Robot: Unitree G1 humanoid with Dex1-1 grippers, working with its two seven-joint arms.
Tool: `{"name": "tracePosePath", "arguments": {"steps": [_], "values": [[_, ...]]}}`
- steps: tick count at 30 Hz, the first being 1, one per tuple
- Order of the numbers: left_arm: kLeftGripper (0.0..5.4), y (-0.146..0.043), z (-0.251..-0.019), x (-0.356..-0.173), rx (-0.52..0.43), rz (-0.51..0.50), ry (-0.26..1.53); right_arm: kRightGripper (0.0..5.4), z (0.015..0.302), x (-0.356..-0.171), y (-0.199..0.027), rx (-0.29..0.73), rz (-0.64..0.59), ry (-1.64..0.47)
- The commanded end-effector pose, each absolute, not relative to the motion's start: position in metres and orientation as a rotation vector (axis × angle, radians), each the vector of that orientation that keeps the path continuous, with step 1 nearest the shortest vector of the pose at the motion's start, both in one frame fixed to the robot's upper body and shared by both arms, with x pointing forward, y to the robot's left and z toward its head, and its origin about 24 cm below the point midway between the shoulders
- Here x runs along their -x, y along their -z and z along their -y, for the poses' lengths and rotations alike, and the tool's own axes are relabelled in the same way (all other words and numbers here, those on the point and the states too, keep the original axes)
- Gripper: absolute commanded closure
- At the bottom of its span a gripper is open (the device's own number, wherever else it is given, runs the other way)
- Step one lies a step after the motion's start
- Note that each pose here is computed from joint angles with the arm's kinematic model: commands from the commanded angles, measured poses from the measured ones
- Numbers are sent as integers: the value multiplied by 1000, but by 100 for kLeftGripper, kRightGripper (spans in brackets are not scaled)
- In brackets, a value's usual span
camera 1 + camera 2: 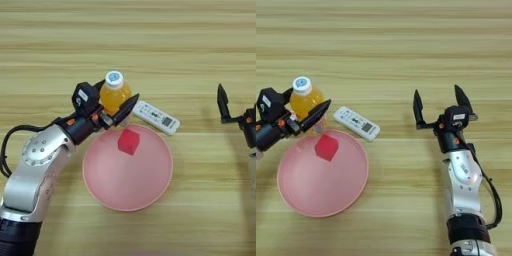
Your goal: Move the objects on the table
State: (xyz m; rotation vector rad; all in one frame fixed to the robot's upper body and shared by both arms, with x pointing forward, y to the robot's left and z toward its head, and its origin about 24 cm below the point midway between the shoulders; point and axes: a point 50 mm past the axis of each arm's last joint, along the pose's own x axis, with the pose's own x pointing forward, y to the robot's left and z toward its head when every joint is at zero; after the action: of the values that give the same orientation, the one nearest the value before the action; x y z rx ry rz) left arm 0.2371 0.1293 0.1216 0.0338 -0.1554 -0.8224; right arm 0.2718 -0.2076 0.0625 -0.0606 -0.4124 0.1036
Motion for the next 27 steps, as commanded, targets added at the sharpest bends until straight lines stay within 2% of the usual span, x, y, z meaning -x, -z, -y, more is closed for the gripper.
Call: {"name": "tracePosePath", "arguments": {"steps": [1, 13, 19, 27], "values": [[191, -133, -123, -229, -16, 205, 902, 0, 208, -271, -62, 56, 399, -107], [191, -139, -111, -205, 90, 219, 1143, 0, 209, -269, -63, 58, 399, -110], [191, -129, -114, -204, 77, 179, 1185, 0, 208, -269, -63, 56, 400, -107], [191, -113, -113, -192, 69, 99, 1261, 0, 207, -266, -66, 56, 406, -108]]}}
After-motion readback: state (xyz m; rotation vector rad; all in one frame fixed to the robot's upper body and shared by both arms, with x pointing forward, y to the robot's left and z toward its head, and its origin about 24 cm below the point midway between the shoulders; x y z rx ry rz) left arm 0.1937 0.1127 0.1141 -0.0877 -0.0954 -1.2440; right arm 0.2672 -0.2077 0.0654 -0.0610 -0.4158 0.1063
